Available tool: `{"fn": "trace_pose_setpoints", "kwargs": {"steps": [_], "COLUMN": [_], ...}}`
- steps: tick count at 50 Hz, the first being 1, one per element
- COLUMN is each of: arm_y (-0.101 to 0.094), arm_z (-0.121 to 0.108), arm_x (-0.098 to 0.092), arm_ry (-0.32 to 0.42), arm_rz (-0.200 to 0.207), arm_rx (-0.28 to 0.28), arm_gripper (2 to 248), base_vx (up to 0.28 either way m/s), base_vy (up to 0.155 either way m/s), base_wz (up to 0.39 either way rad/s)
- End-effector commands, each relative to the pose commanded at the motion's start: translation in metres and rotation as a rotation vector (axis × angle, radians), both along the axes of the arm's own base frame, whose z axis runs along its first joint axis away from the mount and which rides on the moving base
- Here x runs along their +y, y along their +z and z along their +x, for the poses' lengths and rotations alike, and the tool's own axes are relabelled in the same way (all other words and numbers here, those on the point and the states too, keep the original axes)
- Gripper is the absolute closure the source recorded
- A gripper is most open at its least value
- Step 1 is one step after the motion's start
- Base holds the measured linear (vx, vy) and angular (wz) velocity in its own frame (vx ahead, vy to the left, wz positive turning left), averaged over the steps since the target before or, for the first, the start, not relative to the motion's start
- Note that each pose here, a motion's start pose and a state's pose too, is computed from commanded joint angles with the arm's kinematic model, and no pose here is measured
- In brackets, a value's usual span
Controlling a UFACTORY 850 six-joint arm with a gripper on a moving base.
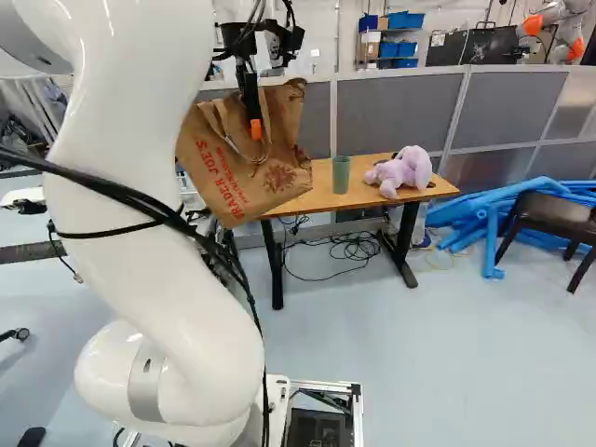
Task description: Pick up the bag on the ground and place it on the table
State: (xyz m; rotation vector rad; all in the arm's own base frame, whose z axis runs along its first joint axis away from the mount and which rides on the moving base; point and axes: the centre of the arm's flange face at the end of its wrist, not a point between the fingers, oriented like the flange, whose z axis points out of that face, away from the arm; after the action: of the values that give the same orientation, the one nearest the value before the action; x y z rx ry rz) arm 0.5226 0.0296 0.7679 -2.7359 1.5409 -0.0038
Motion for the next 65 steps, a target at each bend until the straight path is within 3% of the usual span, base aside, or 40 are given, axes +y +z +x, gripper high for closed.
{"fn": "trace_pose_setpoints", "kwargs": {"steps": [65], "arm_y": [0.0000], "arm_z": [0.0000], "arm_x": [0.0000], "arm_ry": [0.000], "arm_rz": [0.000], "arm_rx": [0.000], "arm_gripper": [224], "base_vx": [0.108], "base_vy": [-0.002], "base_wz": [-0.017]}}
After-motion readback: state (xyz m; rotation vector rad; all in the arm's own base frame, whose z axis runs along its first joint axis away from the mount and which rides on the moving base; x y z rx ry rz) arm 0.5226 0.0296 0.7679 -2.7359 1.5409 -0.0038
